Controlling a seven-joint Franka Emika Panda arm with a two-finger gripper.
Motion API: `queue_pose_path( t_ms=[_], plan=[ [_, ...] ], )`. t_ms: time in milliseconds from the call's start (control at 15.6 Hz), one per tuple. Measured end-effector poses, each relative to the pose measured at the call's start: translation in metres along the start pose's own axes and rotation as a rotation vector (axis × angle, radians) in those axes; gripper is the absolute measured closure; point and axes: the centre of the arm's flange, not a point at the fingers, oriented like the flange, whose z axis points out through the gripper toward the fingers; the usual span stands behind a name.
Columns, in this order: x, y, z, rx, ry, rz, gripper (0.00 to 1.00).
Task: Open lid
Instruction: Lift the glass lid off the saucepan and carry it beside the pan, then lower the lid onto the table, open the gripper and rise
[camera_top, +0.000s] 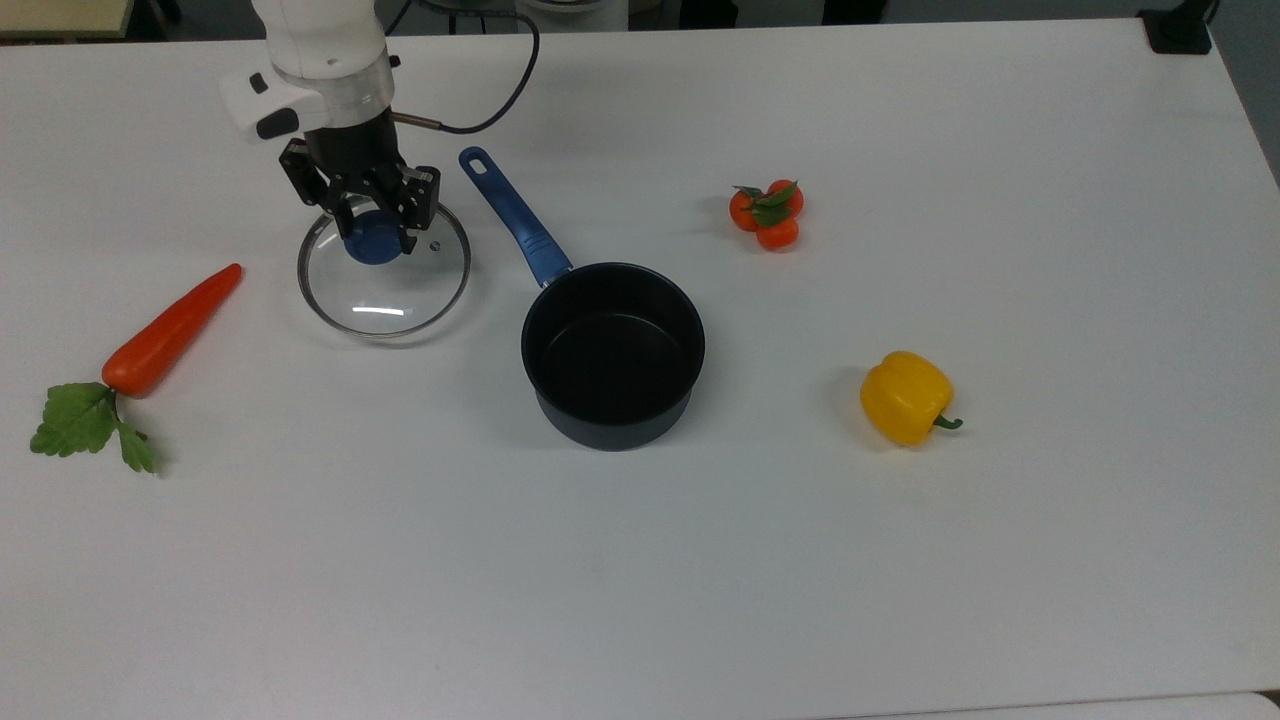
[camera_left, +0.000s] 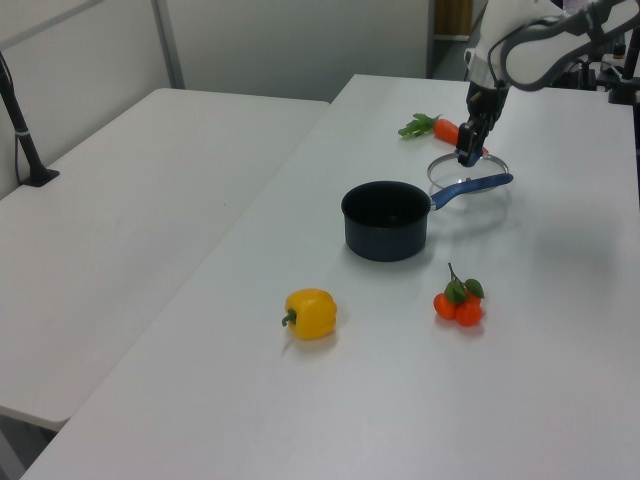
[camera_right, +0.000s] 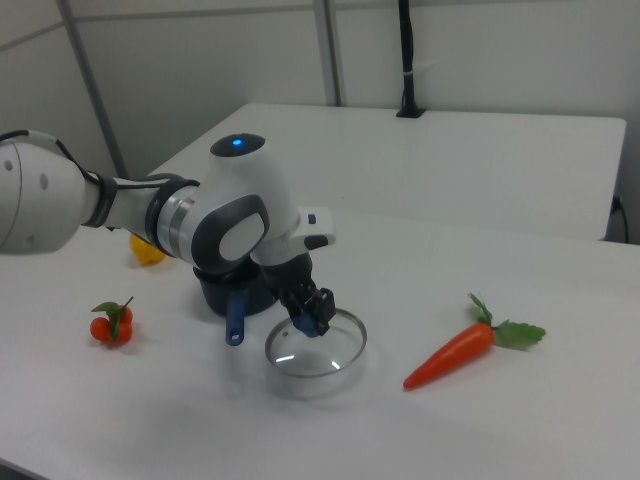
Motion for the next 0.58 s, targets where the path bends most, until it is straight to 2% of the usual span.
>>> queue_pose_path(
  t_ms=[577],
  plan=[
    [-0.007,0.002,0.026,0.000,-0.042,0.004,0.39]
  ],
)
